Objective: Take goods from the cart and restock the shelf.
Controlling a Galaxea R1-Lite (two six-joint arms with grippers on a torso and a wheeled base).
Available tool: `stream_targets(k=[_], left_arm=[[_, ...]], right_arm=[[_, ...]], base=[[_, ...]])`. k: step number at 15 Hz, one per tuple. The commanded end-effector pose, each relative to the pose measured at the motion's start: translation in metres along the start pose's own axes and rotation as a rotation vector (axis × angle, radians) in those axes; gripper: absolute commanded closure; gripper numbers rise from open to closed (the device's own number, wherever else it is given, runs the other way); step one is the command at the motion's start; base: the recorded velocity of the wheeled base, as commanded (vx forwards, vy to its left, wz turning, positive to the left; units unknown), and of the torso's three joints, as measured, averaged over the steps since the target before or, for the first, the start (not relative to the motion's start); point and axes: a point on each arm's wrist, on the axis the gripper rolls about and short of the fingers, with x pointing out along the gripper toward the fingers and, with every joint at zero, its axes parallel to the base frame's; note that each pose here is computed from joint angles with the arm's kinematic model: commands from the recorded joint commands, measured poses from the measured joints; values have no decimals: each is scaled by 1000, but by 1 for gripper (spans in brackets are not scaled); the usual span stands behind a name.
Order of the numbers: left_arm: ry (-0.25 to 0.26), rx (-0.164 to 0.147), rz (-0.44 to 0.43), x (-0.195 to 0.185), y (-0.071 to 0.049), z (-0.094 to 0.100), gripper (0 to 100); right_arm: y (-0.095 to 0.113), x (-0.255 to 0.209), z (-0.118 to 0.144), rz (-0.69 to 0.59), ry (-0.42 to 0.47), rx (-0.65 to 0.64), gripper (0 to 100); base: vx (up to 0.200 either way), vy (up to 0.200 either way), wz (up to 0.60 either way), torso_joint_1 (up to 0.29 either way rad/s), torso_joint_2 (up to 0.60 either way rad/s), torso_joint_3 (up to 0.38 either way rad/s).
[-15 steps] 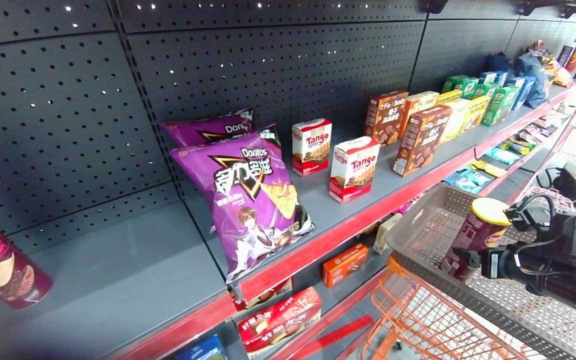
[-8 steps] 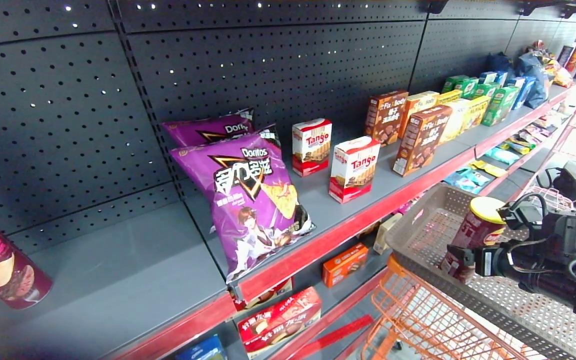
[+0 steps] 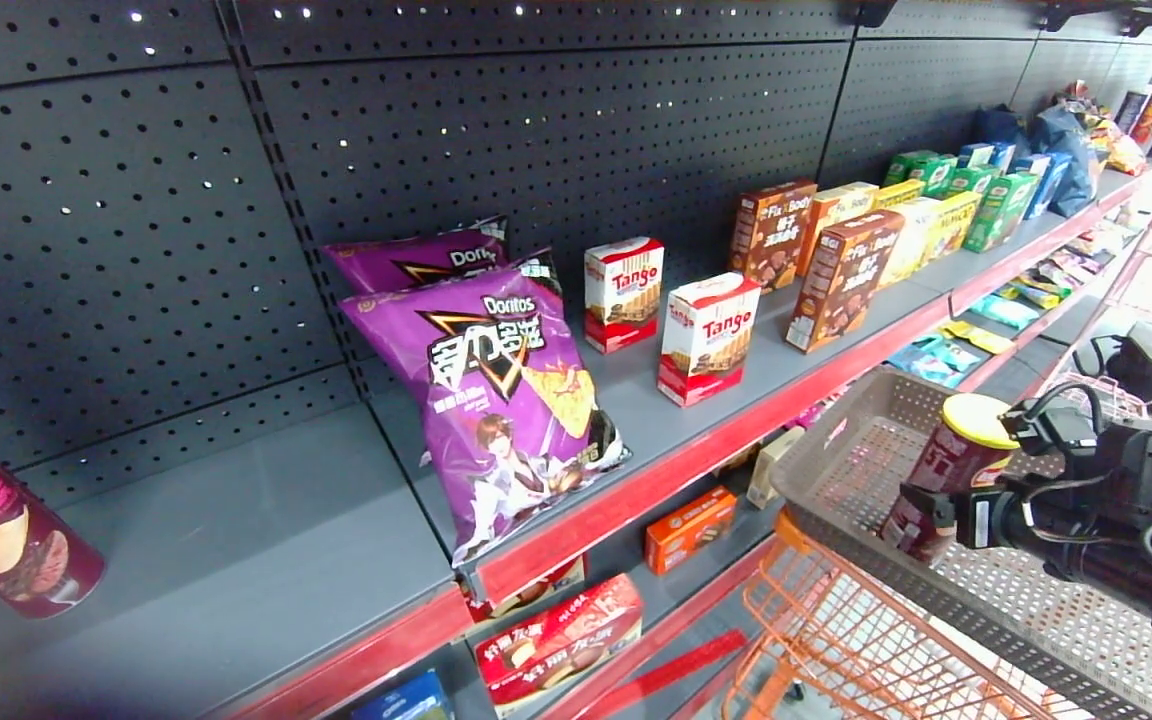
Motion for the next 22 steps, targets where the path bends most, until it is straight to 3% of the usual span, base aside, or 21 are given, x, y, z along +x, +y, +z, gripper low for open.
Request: stream_targets(k=[1,3,5,8,10,13,16,19,20,22], left_arm=[[1,0,1,0,0,0,0],[1,0,1,0,0,0,0],[1,0,1,0,0,0,0],[1,0,1,0,0,0,0],[1,0,2,0,0,0,0],[1,0,1,0,0,0,0],[1,0,1,0,0,0,0],[1,0,1,0,0,0,0],[1,0,1,0,0,0,0],[1,0,1,0,0,0,0]], right_arm=[[-3,-36,16,-30,-101,-62,0],[-15,-79,41,-109,-246,-155,0],[-22,-109,54,-189,-329,-260,0],[-34,-136,58,-311,-309,-426,0],[-40,-158,53,-389,-241,-583,0],[-38,-180,58,-461,-288,-666,0],[-38,-187,60,-512,-279,-791,0],[-38,-186,59,-514,-275,-771,0],[-39,-184,58,-501,-279,-689,0],[-40,-172,55,-468,-276,-405,0]], base=[[0,0,0,0,0,0],[0,0,0,0,0,0],[0,0,0,0,0,0],[0,0,0,0,0,0],[0,0,0,0,0,0],[0,0,0,0,0,0],[0,0,0,0,0,0],[0,0,0,0,0,0],[0,0,0,0,0,0],[0,0,0,0,0,0]])
